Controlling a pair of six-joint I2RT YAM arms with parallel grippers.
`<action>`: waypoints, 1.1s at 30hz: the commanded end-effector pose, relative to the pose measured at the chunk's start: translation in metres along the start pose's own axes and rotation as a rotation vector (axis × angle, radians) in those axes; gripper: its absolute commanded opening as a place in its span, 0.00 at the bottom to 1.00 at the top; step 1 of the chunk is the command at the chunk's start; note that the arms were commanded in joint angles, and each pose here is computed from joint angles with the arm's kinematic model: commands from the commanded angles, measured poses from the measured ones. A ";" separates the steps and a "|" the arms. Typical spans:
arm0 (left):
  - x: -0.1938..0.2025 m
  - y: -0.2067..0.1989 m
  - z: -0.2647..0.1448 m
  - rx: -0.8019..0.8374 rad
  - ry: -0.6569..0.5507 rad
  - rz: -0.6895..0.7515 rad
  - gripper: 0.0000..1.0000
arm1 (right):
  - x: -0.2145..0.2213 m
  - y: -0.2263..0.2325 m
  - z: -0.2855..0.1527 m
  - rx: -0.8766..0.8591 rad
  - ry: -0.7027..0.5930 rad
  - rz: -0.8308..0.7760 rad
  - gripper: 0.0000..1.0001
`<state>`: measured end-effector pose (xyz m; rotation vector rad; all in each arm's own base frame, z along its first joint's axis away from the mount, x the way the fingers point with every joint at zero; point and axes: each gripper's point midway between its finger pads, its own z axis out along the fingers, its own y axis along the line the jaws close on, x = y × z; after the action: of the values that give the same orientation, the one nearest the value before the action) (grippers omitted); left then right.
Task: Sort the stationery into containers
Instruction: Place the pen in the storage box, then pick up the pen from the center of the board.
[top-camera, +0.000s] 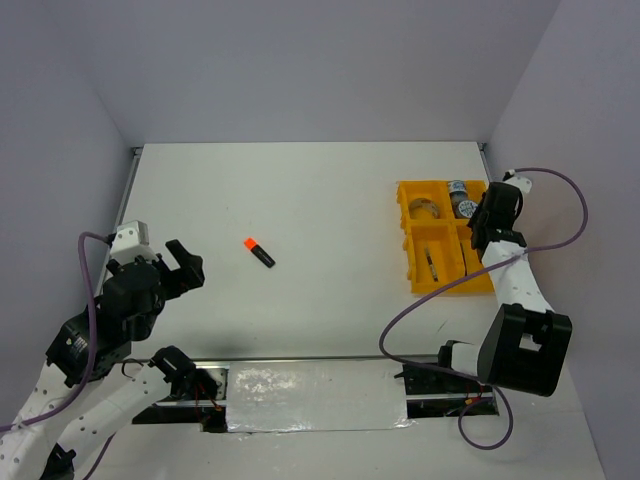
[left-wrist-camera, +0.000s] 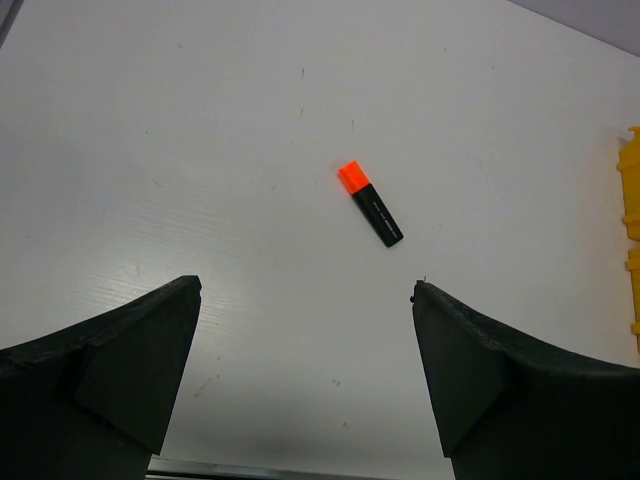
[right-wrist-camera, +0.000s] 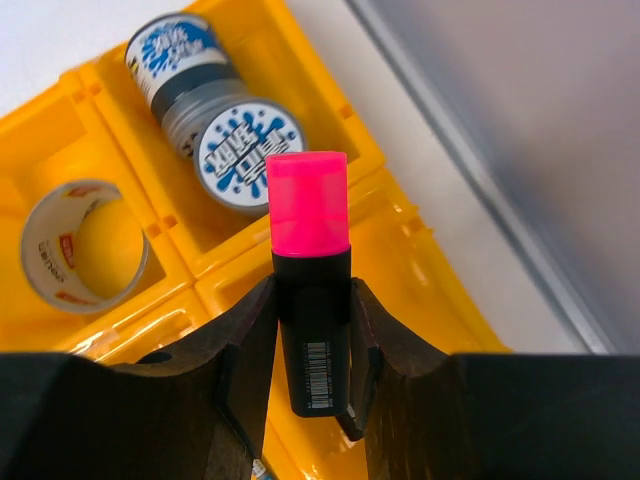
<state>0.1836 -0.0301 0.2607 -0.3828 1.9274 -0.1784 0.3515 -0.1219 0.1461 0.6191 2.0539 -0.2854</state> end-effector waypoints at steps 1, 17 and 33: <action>-0.011 -0.011 -0.003 0.060 -0.035 -0.002 0.99 | -0.036 -0.014 -0.013 0.062 -0.121 0.036 0.00; -0.011 -0.008 -0.005 0.053 -0.038 -0.015 0.99 | -0.016 0.002 -0.012 0.011 -0.063 0.034 1.00; -0.017 0.039 -0.012 -0.199 -0.093 -0.142 0.99 | 0.059 0.322 -0.192 -0.797 -0.098 -0.442 1.00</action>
<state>0.1776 -0.0102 0.2559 -0.5030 1.9134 -0.0986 0.3520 0.1815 0.2191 -0.1432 1.9458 0.2101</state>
